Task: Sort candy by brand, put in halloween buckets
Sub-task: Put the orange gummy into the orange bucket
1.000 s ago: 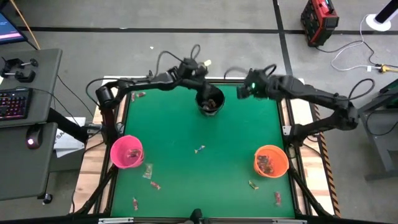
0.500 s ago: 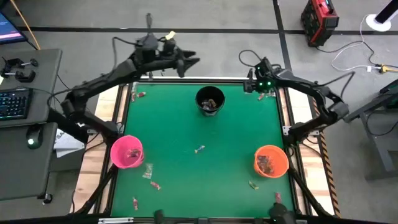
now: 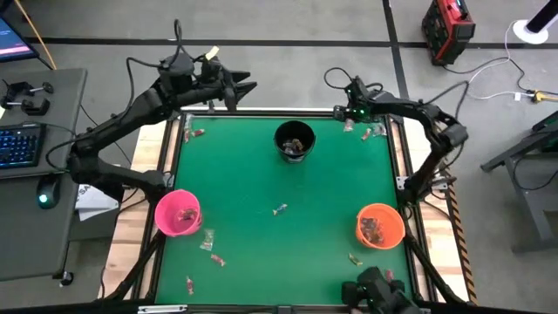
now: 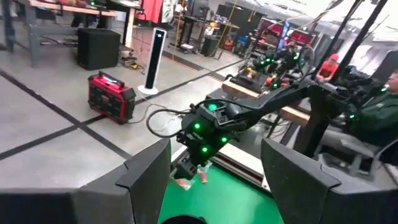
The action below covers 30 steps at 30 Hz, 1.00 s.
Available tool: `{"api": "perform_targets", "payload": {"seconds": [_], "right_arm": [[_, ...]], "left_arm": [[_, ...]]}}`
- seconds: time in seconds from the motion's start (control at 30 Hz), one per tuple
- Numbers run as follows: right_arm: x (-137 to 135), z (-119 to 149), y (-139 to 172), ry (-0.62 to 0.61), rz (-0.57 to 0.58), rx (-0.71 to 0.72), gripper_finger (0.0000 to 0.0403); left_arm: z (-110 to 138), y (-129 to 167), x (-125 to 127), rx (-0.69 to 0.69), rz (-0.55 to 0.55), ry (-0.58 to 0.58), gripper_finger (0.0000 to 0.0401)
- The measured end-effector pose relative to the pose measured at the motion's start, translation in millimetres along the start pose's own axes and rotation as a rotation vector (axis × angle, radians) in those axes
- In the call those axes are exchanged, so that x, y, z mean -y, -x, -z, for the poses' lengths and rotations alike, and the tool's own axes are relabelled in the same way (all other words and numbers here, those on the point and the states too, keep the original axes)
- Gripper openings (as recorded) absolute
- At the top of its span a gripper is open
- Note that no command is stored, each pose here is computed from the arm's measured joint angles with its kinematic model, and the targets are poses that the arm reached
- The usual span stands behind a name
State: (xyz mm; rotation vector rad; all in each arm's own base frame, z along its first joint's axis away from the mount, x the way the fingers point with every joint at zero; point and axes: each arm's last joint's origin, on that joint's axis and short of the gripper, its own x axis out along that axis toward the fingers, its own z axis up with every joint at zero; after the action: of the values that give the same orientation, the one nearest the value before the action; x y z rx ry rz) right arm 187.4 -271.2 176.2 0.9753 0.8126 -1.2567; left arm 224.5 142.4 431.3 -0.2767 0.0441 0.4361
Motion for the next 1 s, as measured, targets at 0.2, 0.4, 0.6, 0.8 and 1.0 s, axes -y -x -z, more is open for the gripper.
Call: {"api": "perform_targets", "payload": {"seconds": [0.2, 0.4, 0.6, 0.8, 1.0], "right_arm": [[-17.2, -3.1, -16.4, 0.048, 0.05, -0.07, 0.0291], [-14.4, 8.5, -24.6, 0.098, 0.222, -0.127, 0.0289], [-14.9, 11.7, -31.7, 0.146, 0.234, -0.155, 0.0211], [-20.7, 24.2, -18.4, 0.321, 0.223, -0.233, 0.0021], [-33.3, 47.7, 65.2, 0.498, 0.133, -0.219, 0.0009]], "left_arm": [[2.1, 7.4, 0.3, -0.04, -0.019, -0.023, 0.0236], [-0.9, 18.9, 2.9, -0.038, -0.018, -0.062, 0.0236], [-3.9, 25.0, 4.4, -0.021, -0.02, -0.103, 0.0236], [-3.5, 25.1, 4.4, -0.025, -0.021, -0.085, 0.0236], [-1.4, 25.2, 3.9, -0.047, -0.024, -0.101, 0.0236]]}}
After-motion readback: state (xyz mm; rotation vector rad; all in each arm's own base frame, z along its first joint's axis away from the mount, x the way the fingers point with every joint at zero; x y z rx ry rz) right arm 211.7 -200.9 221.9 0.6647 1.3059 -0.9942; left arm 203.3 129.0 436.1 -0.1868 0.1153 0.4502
